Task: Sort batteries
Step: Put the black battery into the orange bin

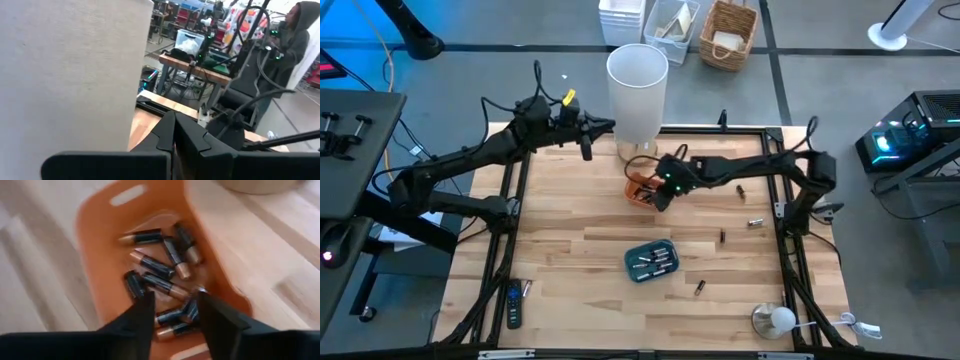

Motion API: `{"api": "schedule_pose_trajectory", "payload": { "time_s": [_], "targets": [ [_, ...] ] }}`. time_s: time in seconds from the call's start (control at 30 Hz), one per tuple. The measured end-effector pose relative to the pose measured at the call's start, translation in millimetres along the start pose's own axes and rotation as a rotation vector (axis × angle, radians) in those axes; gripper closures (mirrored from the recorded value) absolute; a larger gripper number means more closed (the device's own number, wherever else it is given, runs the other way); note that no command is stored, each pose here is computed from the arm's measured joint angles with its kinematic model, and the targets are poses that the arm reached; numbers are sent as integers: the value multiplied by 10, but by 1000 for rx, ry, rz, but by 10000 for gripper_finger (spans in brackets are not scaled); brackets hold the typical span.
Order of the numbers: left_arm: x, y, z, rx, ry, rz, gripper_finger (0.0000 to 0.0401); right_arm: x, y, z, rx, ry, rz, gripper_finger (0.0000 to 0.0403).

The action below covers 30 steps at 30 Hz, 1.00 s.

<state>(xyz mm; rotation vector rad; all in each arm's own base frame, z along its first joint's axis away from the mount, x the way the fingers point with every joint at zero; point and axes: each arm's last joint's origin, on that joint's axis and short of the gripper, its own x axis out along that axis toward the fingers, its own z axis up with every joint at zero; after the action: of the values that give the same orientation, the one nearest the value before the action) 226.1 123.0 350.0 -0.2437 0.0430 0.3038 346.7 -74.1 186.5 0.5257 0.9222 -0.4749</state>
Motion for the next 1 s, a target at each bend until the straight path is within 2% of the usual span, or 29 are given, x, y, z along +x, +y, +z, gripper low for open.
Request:
{"api": "schedule_pose_trajectory", "payload": {
  "time_s": [0.1, 0.17, 0.27, 0.37, 0.47, 0.6, 0.77, 0.8, 1.0],
  "targets": [
    [0, -4, -10, -2, 13, -15, 401, -5, 51, 56, -70, 96, 91, 220],
    [0, -7, -11, -2, 16, -28, 401, -77, 84, 64, -77, 147, 112, 212],
    [-1, -5, -11, 8, 16, -29, 401, -375, 164, 35, -80, 177, 89, 212],
    [-1, -5, -11, 39, 16, -29, 401, -656, 239, -194, -18, 258, 30, 218],
    [-2, -3, -10, 63, 15, -28, 401, -879, 352, -566, 117, 371, -2, 224],
    [-9, 30, -3, 76, 12, -17, 401, -983, 597, -1141, 410, 549, -2, 225],
    [-20, 81, 8, 76, 8, 3, 401, -932, 1151, -1700, 718, 638, 138, 225],
    [-23, 94, 11, 76, 7, 8, 401, -893, 1224, -1777, 769, 640, 137, 225],
    [-34, 136, 22, 82, 3, 26, 401, -646, 1329, -2041, 952, 644, -92, 225]
  ]
}}
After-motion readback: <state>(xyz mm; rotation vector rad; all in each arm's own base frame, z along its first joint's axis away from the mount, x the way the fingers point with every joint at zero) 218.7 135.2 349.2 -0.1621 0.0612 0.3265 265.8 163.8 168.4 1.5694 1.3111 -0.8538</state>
